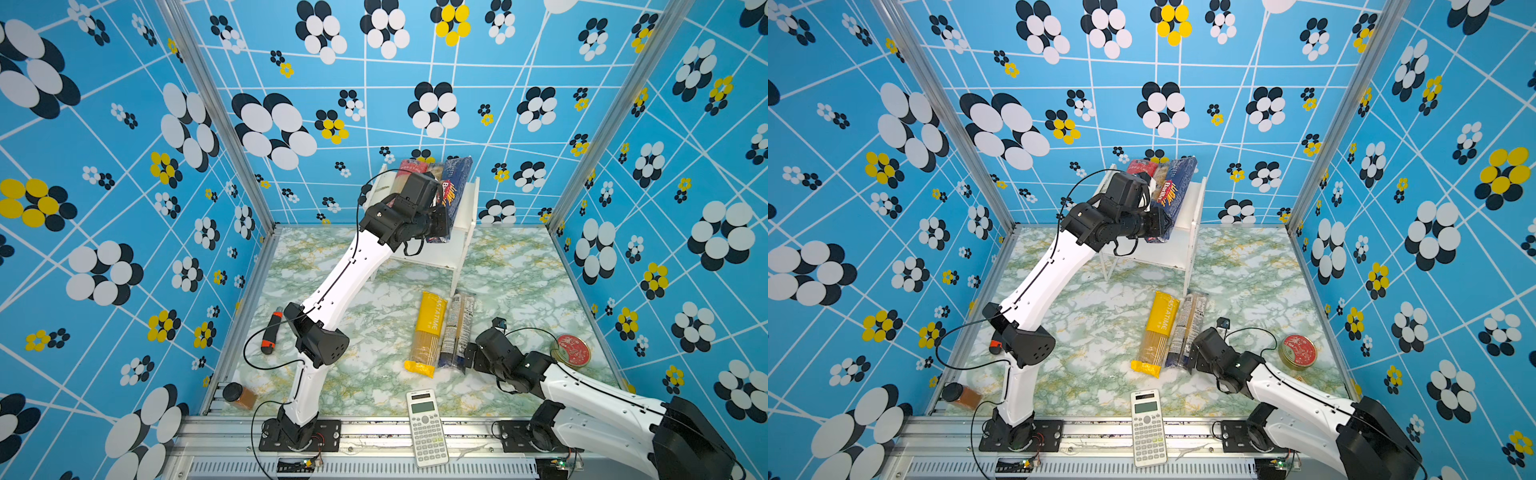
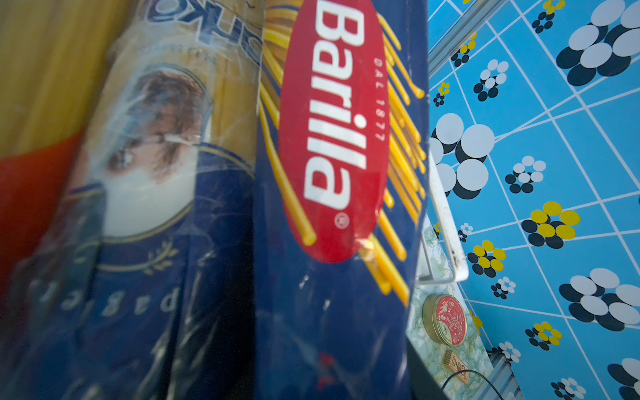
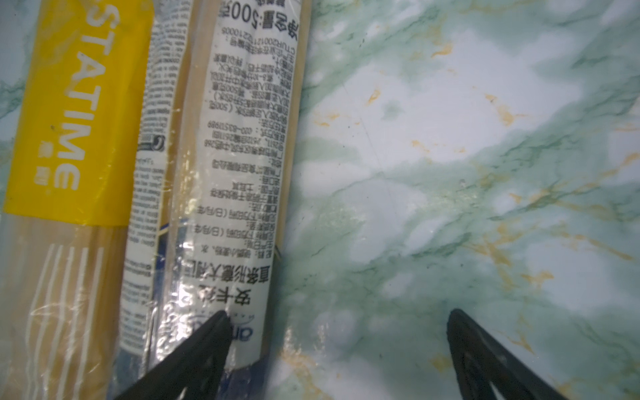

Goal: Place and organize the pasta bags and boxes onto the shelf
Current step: 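Lower the Barilla box beside the blue-and-yellow bag and adjust it upright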

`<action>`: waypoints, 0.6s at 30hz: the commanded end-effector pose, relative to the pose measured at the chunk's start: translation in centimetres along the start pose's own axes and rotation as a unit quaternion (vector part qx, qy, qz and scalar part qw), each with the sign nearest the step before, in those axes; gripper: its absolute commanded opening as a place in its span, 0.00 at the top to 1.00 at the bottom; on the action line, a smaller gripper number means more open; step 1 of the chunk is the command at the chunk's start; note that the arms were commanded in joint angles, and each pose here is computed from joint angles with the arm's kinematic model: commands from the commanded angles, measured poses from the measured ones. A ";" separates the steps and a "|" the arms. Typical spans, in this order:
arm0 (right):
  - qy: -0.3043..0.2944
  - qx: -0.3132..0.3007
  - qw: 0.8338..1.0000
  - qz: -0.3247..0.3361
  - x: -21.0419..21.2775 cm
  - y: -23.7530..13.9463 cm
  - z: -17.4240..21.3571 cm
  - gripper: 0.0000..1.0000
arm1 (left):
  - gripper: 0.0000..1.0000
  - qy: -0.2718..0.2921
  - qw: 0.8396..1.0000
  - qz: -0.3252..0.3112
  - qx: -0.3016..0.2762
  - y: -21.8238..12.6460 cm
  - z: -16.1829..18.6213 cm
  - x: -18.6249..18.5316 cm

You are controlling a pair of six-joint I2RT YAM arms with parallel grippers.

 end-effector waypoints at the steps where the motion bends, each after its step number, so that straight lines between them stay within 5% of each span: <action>1: 0.003 0.006 1.000 0.004 -0.5 0.2 0.3 0.01 | 0.74 0.006 0.997 0.011 -0.072 -0.5 -3.0 -0.5; 18: 0.005 0.006 1.000 0.005 -0.9 0.2 0.5 0.01 | 0.73 0.014 0.992 0.034 -0.124 -3.3 -4.7 -2.7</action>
Point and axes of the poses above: each gripper's point midway between its finger pads, its own y axis out along the fingers, its own x axis along the line the jaws close on, z = x × y, the point moved 4 cm from there along -y, back along the fingers, and after that the axes turned 13 degrees about y, right-handed, at the moved point
